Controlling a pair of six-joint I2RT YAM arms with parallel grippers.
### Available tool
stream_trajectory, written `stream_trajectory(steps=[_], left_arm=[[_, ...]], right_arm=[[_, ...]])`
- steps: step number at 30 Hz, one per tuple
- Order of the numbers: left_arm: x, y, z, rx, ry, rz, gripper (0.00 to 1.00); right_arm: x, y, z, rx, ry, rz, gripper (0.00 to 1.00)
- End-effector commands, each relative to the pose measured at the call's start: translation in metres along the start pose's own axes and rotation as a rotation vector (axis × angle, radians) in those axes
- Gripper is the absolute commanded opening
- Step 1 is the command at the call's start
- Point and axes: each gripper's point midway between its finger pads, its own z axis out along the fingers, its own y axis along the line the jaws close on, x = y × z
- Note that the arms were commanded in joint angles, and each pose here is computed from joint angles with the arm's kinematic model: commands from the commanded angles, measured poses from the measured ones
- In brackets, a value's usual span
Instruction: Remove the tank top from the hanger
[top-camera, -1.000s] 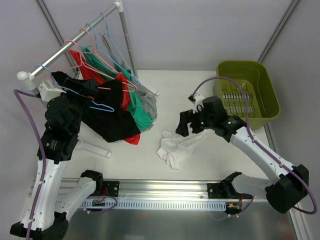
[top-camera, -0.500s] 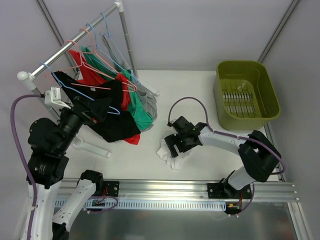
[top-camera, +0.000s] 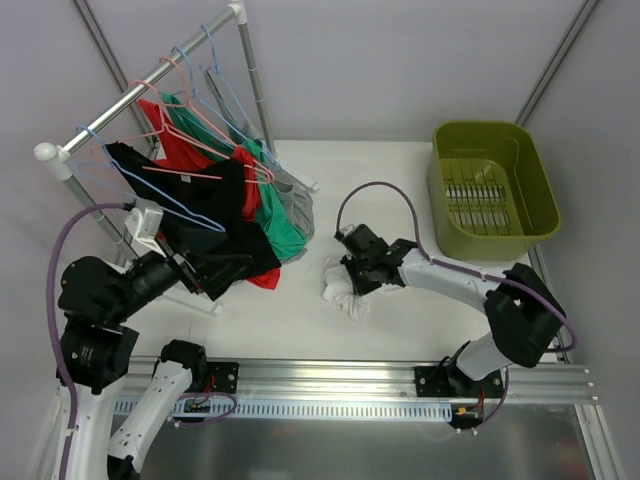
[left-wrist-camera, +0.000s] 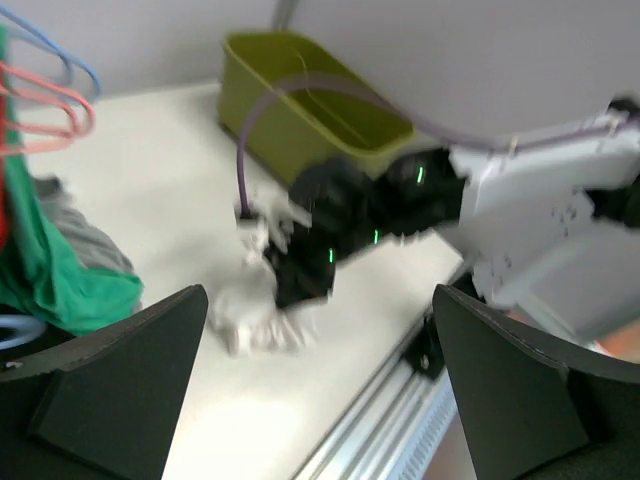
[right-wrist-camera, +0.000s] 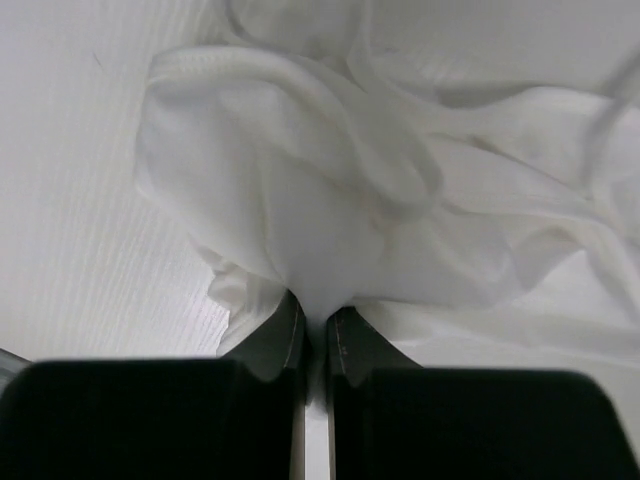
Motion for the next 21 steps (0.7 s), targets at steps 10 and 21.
stream_trajectory(steps=[10,21], left_arm=[[0.12,0.017,-0.005,0.178,0.27,-0.045,0.99],[0.135,0.033,-0.003,0.118,0.277,-0.062,0.99]], right_arm=[[-0.164,-0.117,-0.212,0.189,-0.524,0.146,0.01],[-0.202,-0.263,-0.299,0.35,-0.699,0.45,0.0]])
